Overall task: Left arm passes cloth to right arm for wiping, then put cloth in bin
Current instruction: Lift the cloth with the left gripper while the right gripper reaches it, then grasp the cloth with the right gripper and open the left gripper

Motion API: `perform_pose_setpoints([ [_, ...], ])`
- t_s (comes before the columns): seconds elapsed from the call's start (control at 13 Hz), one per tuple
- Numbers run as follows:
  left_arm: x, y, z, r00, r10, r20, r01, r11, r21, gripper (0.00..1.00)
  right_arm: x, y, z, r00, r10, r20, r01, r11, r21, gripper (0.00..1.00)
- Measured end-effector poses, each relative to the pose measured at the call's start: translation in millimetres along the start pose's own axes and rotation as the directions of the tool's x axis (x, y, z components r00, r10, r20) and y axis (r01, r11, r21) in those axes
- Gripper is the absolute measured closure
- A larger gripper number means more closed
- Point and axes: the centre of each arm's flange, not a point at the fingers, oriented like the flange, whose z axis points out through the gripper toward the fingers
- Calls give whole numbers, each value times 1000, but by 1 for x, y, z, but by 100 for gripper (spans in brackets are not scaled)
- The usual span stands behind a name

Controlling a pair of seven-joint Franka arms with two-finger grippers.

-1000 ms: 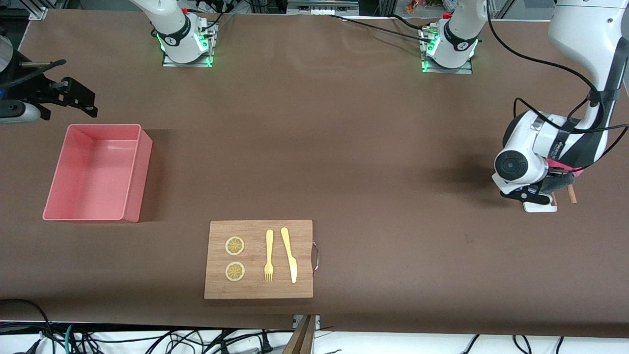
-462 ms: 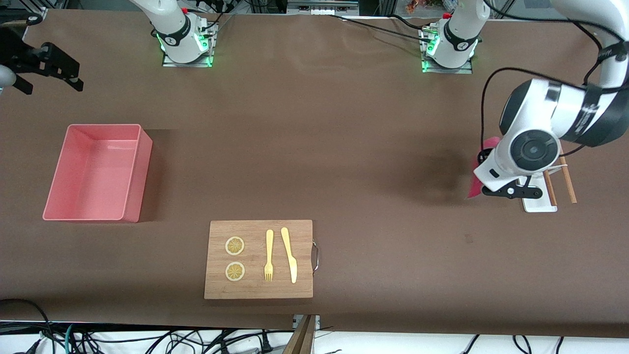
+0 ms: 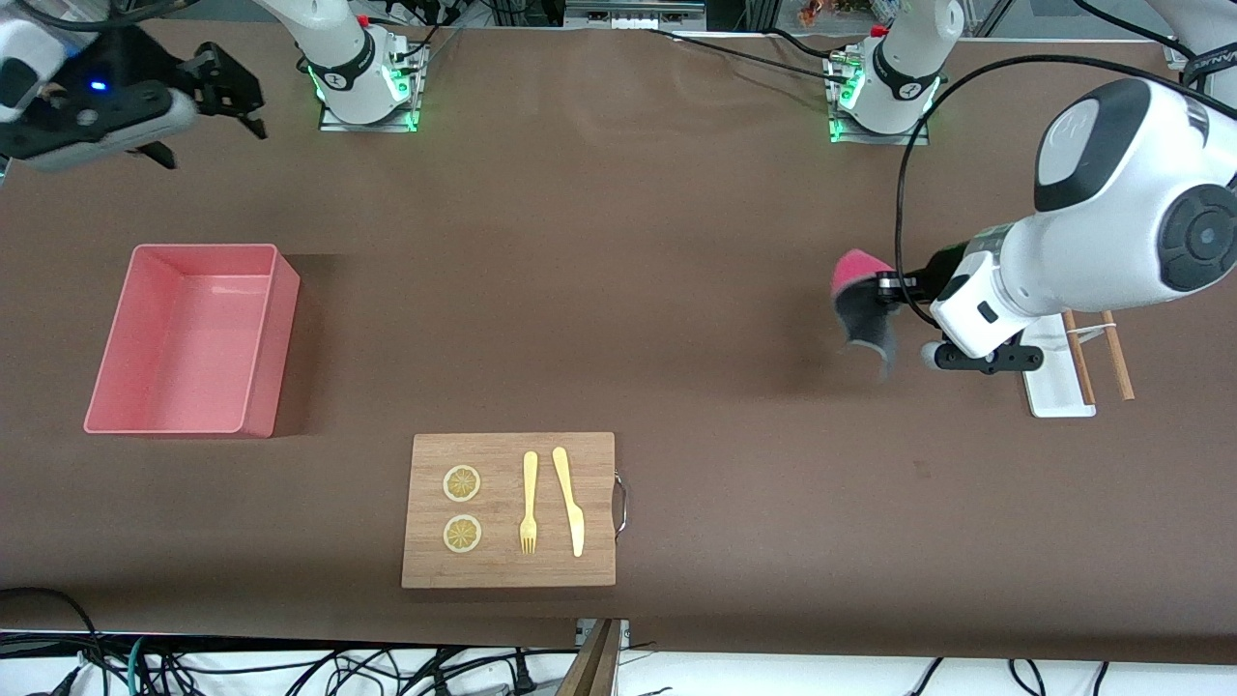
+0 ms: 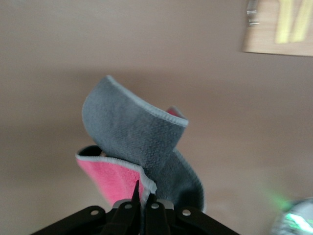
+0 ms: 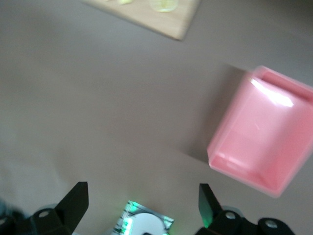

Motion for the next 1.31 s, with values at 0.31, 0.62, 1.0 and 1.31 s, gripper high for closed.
perform_pose_setpoints([
  [0.31,-25,88,-23,997,-80,-19,73,965,-251,97,56,-6,71,944,-318,-88,330,904,271,0],
  [0.62,-43,169,-12,988,-143,-62,102,893,-438,97,125,-52,129,847,-447,-290,527,778,342,0],
  [1.0,-59,227,0,951,-306,-41,224,774,-592,97,165,-111,140,776,-427,-463,593,745,306,0],
  [1.31,-63,245,6,916,-401,-1,306,703,-642,97,177,-135,145,755,-418,-506,602,748,280,0],
])
